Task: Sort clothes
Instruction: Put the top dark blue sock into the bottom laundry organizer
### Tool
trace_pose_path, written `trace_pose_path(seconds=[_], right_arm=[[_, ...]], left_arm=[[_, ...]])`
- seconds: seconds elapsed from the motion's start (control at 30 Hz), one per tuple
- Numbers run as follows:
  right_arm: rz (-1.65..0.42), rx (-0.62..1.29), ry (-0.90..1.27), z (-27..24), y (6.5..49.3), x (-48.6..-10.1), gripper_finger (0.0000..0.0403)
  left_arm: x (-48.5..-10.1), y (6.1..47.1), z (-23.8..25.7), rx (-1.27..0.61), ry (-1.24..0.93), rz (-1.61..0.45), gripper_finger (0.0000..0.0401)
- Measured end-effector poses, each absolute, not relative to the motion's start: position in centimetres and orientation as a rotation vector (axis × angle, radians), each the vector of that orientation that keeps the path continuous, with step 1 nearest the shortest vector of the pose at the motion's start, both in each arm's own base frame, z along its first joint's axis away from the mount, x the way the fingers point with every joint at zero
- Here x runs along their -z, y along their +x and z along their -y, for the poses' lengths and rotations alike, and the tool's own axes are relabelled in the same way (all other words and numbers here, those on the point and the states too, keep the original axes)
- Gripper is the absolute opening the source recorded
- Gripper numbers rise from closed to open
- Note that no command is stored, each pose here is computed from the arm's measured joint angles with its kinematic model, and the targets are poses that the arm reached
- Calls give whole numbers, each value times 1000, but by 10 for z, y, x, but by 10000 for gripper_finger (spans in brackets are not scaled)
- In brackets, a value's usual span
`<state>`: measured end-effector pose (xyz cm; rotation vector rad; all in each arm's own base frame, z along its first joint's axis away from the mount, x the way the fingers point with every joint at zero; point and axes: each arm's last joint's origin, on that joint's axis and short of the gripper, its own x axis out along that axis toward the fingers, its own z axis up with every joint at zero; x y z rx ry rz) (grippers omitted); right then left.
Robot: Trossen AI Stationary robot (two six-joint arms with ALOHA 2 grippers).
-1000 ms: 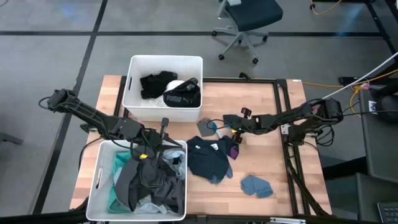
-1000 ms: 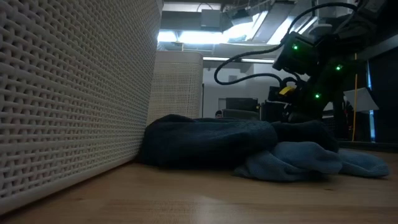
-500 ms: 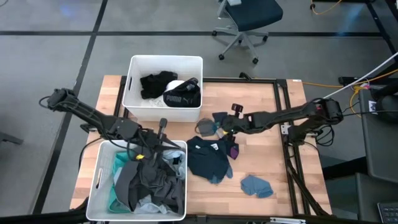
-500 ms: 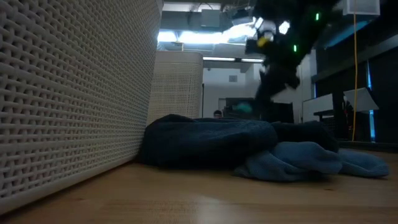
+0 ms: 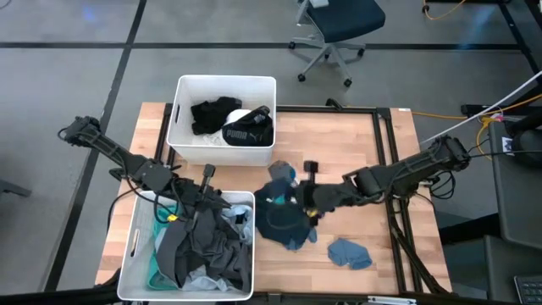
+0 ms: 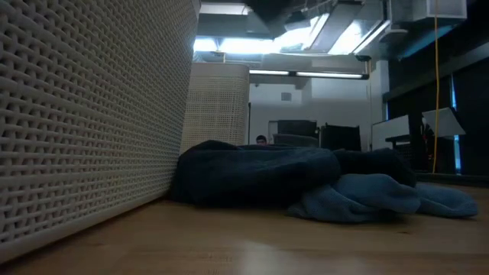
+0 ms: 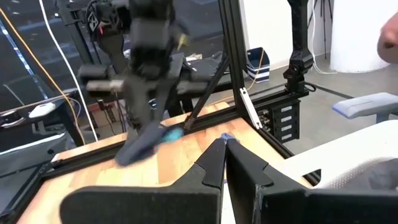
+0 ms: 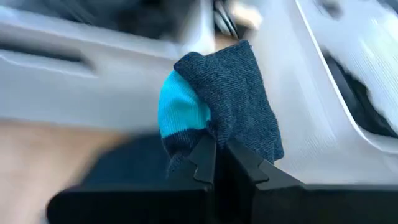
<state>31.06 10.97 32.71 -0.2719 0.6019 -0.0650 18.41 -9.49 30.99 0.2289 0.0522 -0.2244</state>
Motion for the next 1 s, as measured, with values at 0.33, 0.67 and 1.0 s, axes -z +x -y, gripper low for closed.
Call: trace_pose_path(seconds=[0.33,0.67,1.0], right_arm=[[-246,-189,-230,-135,345,-339,21],[-70,-190,-215,-143,389,-308,21],[14,-242,-190,-145,412,-282,26]], left_arm=[[-310,184,95,224,227,-49,5],[-310,184,95,224,229,-49,5],[-310,184,95,224,232,-49,5]])
